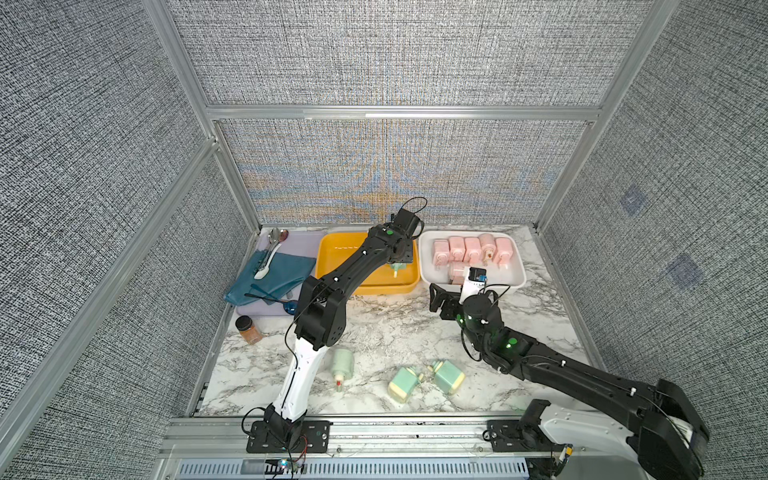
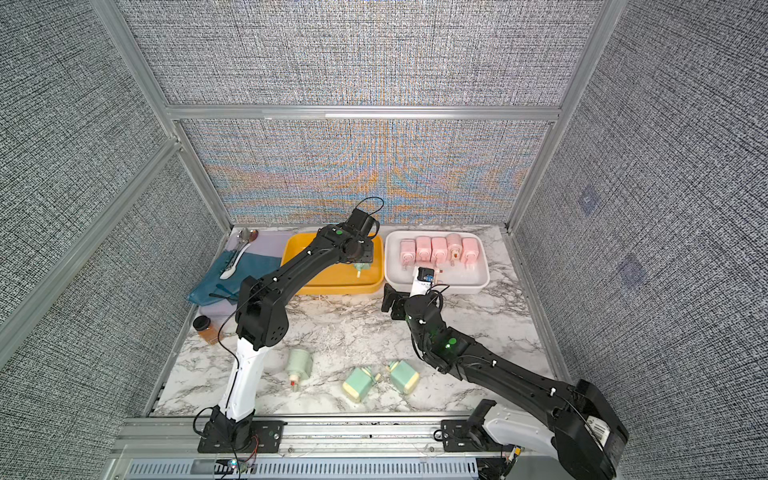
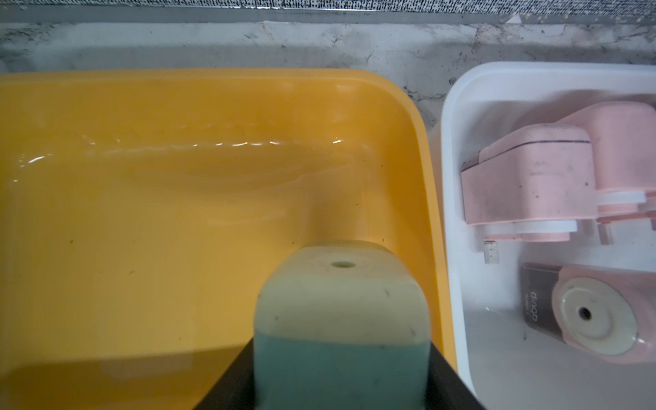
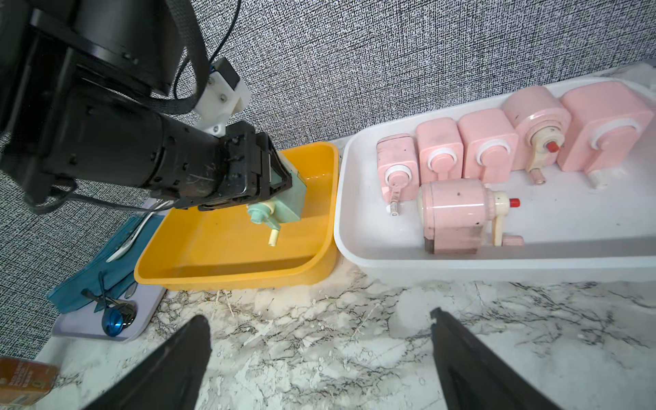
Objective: Place the pencil sharpeners by color into the storage box
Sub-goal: Place the pencil sharpener in the storage box, then pick up the pencil sharpener from the center of the board.
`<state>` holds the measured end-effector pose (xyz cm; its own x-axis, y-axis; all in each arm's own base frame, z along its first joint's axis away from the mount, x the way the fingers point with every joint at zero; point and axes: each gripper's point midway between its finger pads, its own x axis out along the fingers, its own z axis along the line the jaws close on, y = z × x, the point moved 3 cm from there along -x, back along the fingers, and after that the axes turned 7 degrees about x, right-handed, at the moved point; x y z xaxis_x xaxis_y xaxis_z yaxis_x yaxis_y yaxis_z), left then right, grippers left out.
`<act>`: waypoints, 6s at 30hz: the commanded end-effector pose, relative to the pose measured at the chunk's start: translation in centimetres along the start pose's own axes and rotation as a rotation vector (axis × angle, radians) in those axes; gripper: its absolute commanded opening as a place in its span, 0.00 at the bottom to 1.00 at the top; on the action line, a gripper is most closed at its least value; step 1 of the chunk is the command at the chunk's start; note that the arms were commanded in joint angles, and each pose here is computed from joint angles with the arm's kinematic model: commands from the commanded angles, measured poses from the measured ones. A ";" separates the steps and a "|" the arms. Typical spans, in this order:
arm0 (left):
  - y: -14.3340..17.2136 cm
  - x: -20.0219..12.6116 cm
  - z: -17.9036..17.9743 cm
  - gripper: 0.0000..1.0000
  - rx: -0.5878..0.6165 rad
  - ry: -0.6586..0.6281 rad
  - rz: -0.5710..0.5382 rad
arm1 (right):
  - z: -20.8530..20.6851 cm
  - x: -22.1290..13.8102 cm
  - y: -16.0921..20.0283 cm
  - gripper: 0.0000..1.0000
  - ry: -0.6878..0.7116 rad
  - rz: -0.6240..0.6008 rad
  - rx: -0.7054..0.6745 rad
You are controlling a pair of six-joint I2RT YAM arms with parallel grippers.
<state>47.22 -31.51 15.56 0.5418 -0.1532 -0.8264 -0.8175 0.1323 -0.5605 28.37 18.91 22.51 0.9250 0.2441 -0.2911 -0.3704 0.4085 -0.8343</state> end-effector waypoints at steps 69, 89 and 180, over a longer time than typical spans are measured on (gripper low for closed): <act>0.6 3.7 -2.4 0.99 0.065 0.150 0.067 | -0.8 -0.1 0.6 0.99 0.050 0.041 0.000; -0.4 -1.1 -1.7 0.99 0.127 0.161 0.011 | -0.8 0.4 1.7 0.99 0.041 0.085 -0.088; 20.1 -12.3 -6.5 0.99 0.620 0.389 0.088 | -4.6 -13.4 16.8 0.76 -0.018 0.896 -0.300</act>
<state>22.71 -33.38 14.60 0.2725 -0.4386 -0.8564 -0.5416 0.6658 -0.5133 9.94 18.50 10.31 0.2752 0.3834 -0.8816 -0.9062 -0.2026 -0.3710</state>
